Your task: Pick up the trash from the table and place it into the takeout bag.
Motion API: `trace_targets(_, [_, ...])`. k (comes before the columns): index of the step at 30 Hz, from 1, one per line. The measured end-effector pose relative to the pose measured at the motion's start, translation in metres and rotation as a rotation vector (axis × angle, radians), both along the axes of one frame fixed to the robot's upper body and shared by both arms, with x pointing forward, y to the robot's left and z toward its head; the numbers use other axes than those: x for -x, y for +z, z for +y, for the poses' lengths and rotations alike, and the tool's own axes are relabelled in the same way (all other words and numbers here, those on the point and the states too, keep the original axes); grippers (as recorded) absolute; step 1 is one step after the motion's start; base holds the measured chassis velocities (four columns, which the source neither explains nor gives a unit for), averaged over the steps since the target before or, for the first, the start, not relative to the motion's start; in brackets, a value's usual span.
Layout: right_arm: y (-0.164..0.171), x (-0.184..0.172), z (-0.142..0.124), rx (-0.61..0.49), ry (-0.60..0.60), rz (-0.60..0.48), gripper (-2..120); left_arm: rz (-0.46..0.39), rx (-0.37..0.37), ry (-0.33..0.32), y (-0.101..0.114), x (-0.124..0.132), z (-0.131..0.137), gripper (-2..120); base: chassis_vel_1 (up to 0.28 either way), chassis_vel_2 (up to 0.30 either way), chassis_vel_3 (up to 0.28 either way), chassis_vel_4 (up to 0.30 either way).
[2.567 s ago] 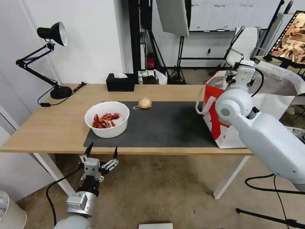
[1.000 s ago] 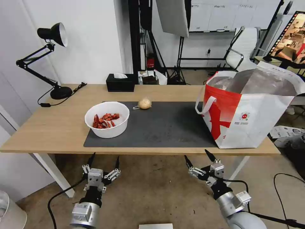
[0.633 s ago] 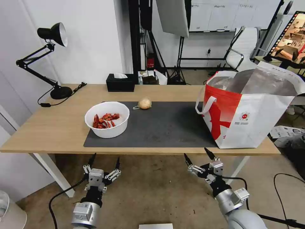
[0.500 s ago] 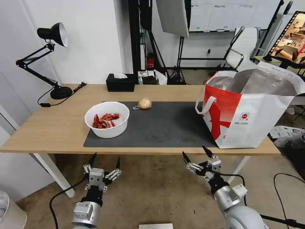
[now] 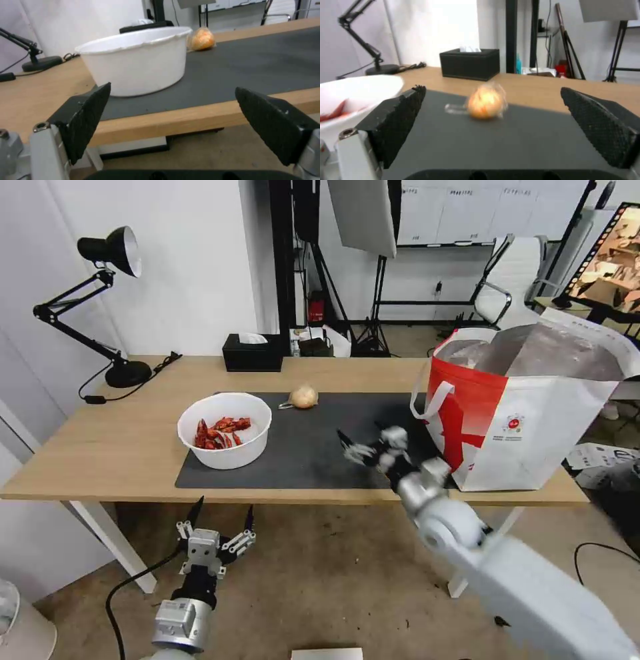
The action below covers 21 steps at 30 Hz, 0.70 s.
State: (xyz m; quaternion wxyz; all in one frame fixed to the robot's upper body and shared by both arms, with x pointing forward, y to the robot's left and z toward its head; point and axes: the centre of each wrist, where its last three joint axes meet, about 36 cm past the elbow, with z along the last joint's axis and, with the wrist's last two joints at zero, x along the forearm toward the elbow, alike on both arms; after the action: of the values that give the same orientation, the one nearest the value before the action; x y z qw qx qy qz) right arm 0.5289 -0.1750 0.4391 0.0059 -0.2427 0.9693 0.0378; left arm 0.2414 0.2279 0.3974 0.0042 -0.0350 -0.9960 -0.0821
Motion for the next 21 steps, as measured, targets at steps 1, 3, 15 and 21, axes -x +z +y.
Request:
trace_targets(1, [0.001, -0.005, 0.004, 0.001, 0.002, -0.001, 100, 0.001, -0.001, 0.001, 0.0, 0.0, 0.0, 100, 0.0, 0.0, 0.0, 0.0])
trace_targets(3, [0.005, -0.023, 0.017, 0.003, 0.004, 0.0, 100, 0.002, -0.001, 0.004, -0.001, 0.0, 0.002, 100, 0.0, 0.0, 0.0, 0.0])
trace_targets(15, [0.029, -0.172, 0.15, 0.248, -0.088, 0.184, 100, 0.025, -0.009, 0.038, -0.008, 0.001, 0.012, 100, 0.0, 0.0, 0.0, 0.0])
trace_targets(21, [0.026, -0.175, 0.165, 0.405, -0.162, 0.235, 100, 0.028, -0.006, 0.047, -0.011, 0.001, 0.014, 100, 0.0, 0.0, 0.0, 0.0])
